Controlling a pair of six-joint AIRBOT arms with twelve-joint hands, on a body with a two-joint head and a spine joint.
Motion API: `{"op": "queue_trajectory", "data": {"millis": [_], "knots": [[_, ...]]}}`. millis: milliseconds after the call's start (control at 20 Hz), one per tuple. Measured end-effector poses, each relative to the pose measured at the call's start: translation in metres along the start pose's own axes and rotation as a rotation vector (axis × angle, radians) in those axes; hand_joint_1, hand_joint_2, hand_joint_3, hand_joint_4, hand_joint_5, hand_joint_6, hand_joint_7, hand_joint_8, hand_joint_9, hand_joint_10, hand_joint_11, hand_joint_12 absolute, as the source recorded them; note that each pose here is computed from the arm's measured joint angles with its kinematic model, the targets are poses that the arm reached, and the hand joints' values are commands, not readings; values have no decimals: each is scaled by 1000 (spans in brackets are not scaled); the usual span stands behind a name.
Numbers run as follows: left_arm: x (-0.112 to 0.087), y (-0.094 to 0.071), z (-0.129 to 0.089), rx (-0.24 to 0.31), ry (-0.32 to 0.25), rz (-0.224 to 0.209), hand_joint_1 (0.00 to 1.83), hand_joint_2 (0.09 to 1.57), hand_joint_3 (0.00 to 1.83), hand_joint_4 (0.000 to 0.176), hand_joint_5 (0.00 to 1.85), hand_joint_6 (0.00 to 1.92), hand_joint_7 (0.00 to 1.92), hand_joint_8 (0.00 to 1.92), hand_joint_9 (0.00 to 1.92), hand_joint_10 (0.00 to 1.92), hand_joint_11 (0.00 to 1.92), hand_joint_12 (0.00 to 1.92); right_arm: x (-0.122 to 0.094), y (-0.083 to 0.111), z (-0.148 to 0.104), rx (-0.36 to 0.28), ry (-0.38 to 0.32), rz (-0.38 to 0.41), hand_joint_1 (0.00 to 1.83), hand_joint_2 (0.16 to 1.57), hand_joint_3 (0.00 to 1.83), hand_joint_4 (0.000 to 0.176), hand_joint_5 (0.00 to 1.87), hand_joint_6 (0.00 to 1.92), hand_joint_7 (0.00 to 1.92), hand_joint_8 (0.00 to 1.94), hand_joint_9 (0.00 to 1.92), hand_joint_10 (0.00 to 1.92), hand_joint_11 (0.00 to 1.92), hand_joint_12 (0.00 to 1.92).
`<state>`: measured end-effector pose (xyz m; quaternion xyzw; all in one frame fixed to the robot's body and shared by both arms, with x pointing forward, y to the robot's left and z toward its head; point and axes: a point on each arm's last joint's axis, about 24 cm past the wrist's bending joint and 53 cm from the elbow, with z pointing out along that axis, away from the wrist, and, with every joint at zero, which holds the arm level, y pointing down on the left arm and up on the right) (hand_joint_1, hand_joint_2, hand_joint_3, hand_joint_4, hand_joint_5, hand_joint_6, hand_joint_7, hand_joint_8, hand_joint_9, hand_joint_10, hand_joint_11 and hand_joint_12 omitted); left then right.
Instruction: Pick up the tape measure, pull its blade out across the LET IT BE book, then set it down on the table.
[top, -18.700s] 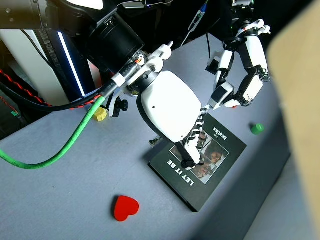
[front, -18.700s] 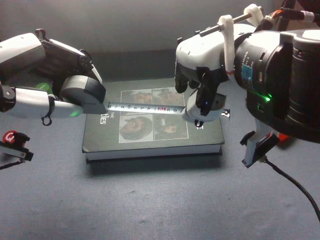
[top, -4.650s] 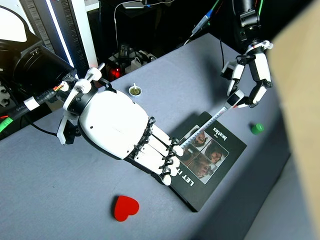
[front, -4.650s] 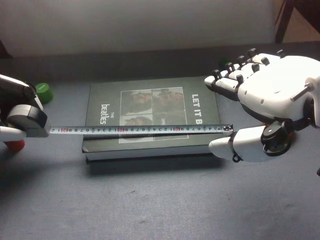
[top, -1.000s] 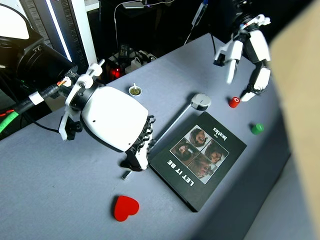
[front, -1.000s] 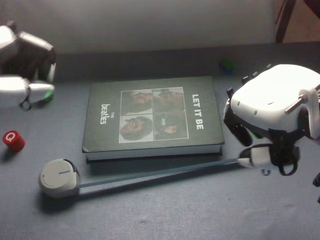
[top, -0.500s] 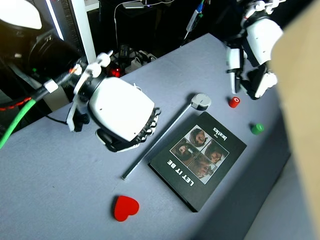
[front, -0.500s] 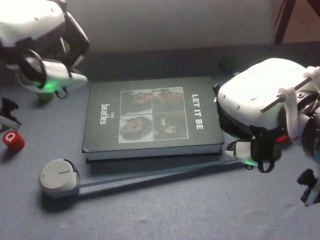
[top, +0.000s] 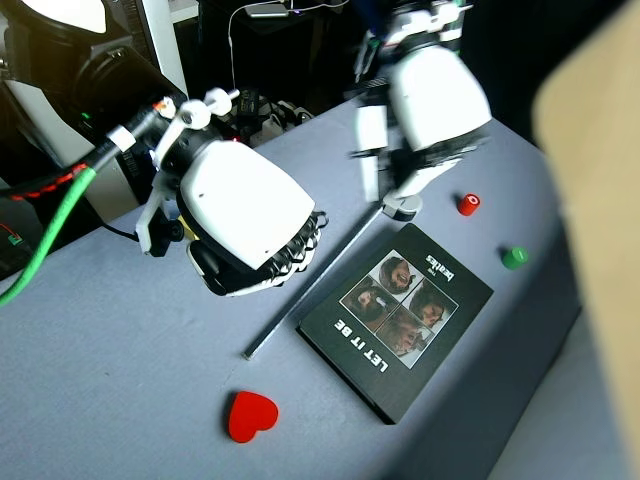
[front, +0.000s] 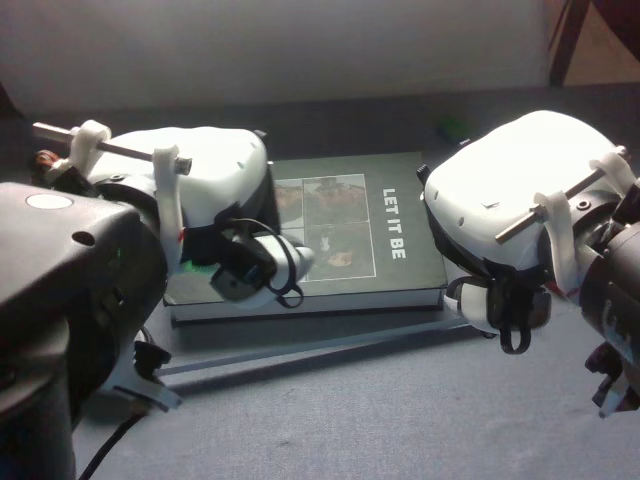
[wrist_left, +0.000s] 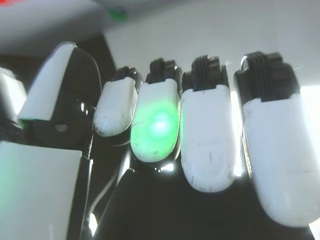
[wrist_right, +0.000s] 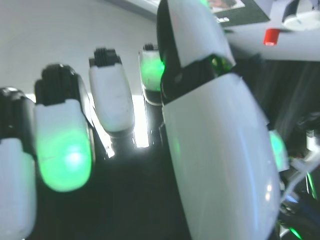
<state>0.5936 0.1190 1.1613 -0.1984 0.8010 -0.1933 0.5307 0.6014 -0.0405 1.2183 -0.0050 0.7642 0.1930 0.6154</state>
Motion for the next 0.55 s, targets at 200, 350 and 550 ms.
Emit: {"op": "queue_trajectory", "data": {"millis": [200, 350, 550], "knots": [[-5, 17, -4, -67, -38, 2, 831, 1248, 0, 176, 1303, 1921, 1522, 1921, 1668, 1921, 1822, 1921, 1, -2, 0, -3, 2, -1, 1143, 1164, 0, 176, 1288, 1921, 1469, 1941, 1632, 1921, 1914, 1921], [-7, 15, -4, -60, -46, 5, 727, 1271, 6, 176, 1330, 1921, 1514, 1921, 1680, 1921, 1821, 1921, 3, -1, 0, -8, 9, 4, 1112, 1144, 0, 176, 1317, 1921, 1468, 1941, 1651, 1921, 1921, 1921], [-9, 14, -4, -58, -51, -3, 656, 1354, 18, 176, 1231, 1921, 1436, 1921, 1613, 1921, 1812, 1921, 6, 2, 0, -24, 20, 4, 1045, 1091, 0, 0, 1296, 1883, 1446, 1941, 1624, 1921, 1840, 1921]]}}
